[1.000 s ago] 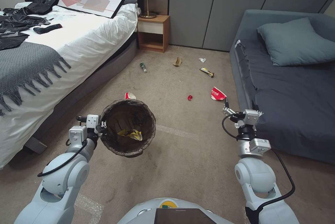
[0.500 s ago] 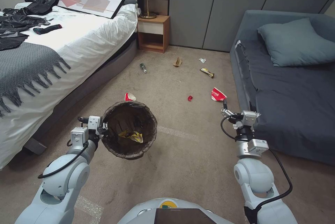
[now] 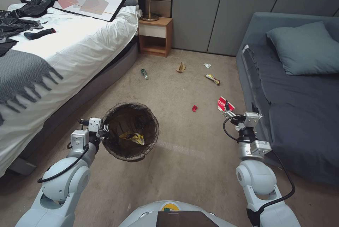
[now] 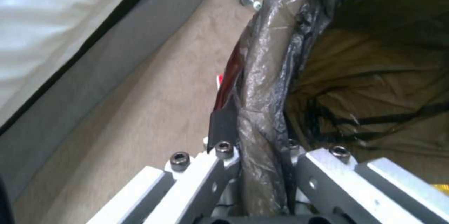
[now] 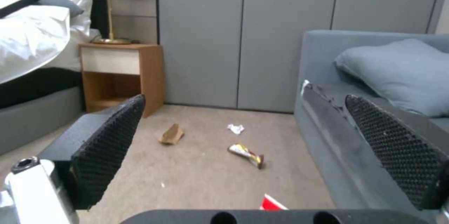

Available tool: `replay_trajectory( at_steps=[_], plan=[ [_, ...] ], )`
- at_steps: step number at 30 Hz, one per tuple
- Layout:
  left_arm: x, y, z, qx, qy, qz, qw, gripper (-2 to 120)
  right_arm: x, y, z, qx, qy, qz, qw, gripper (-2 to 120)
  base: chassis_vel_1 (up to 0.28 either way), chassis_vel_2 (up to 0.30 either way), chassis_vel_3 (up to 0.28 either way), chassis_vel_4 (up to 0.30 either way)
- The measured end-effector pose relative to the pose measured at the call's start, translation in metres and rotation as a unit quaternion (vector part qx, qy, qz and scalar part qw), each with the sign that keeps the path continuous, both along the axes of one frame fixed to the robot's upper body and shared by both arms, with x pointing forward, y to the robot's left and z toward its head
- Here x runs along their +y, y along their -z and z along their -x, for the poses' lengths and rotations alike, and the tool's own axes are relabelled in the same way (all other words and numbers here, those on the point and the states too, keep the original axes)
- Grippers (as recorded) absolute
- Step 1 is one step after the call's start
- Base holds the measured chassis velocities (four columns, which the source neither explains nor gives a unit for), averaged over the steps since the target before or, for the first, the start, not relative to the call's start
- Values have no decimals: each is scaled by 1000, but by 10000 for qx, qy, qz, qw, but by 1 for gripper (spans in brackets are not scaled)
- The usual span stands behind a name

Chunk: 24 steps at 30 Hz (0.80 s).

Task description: Pick up the trash bin, then pick up the garbage from the floor and place it into the trash bin.

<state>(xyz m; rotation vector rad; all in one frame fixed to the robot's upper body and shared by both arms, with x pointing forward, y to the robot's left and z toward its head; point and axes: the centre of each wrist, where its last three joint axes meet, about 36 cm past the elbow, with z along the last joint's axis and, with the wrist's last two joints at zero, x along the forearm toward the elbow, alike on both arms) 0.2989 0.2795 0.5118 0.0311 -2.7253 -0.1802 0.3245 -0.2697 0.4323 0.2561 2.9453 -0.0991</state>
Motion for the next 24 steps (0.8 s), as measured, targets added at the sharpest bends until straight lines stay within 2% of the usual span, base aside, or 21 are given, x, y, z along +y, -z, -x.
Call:
replay_trajectory(
  at_steps=[17,24],
  plan=[
    [3,3,-1,1,-36,-29,10000,0,1,3,-1,28,17,-14,10000,100,-283,278,276,-283],
    [4,4,-2,6,-40,-38,10000,0,2,5,-1,42,52,-19,10000,100,-234,229,235,-220]
  ],
)
